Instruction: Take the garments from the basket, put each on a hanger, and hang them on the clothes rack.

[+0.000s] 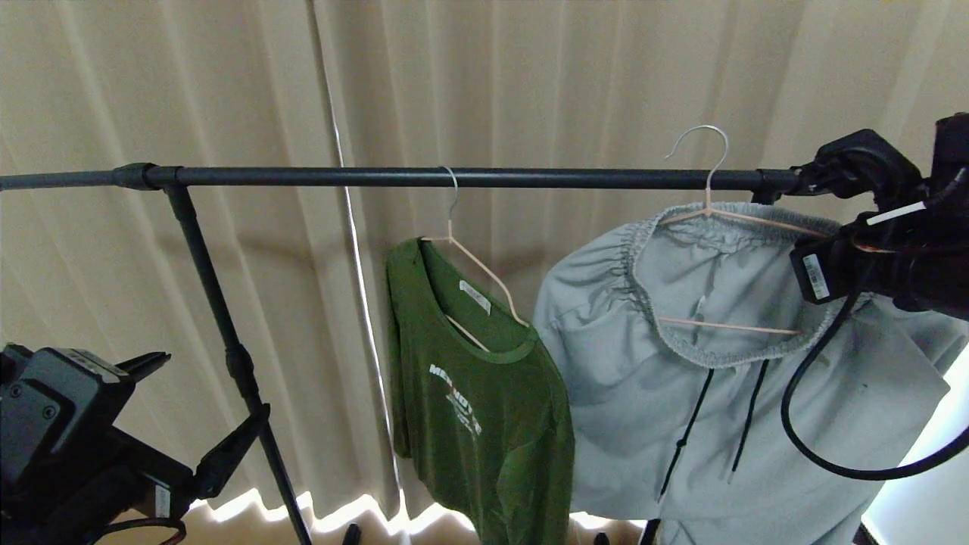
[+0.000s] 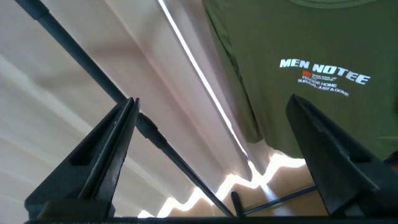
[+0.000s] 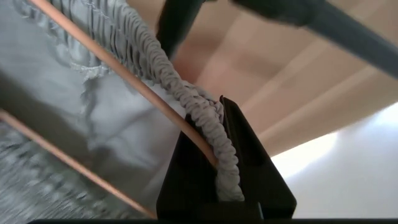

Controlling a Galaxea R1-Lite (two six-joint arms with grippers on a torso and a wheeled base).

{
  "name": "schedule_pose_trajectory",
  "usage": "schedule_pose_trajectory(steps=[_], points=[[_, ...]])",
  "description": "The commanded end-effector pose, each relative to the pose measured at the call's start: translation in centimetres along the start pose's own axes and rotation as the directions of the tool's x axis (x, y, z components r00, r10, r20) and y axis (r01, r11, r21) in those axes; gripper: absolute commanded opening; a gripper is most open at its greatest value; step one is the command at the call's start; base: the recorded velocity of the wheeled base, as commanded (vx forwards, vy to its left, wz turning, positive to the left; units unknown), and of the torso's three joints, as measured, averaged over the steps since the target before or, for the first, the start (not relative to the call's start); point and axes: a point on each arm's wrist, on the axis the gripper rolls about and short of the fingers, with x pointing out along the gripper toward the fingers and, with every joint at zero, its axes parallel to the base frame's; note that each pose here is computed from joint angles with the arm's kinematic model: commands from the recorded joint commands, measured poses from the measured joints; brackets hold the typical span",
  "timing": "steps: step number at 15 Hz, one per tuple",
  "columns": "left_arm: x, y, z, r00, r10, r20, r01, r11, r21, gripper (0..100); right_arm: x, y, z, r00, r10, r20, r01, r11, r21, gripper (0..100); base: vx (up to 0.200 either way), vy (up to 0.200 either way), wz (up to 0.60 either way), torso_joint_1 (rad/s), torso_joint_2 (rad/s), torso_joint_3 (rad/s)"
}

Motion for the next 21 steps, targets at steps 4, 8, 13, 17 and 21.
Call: schedule_pose_trajectory(steps=[4,8,13,17,21], points=[[0.1,-0.1,-0.2,1.000,-0.007,-0.012,0.007,1.000,0.003,100,1.9,2.7,-1.3,0.997,0.023,-0.079,-0.027,0.998,-0.050,0,0.000,0.000,0.00,0.000,0.00,0.000],[0.0,-0.3,-0.1,1.000,-0.018,-0.006,0.018,1.000,0.004,100,1.3,4.1,-2.0,0.994,0.062,-0.090,-0.069,0.994,-0.081,0,0.000,0.000,0.00,0.000,0.00,0.000],[0.0,-0.3,-0.2,1.000,-0.021,-0.009,0.021,1.000,0.005,100,0.9,4.4,-2.1,0.993,0.078,-0.090,-0.087,0.992,-0.093,0,0.000,0.000,0.00,0.000,0.00,0.000],[0.0,-0.3,-0.3,1.000,-0.019,-0.010,0.019,1.000,0.005,100,-0.6,4.7,-2.9,0.990,0.118,-0.083,-0.126,0.987,-0.104,100,0.000,0.000,0.00,0.000,0.00,0.000],[-0.1,-0.3,-0.2,1.000,-0.017,-0.004,0.017,1.000,0.004,100,-2.5,4.5,-4.6,0.972,0.235,0.031,-0.232,0.970,-0.065,100,0.000,0.000,0.00,0.000,0.00,0.000]])
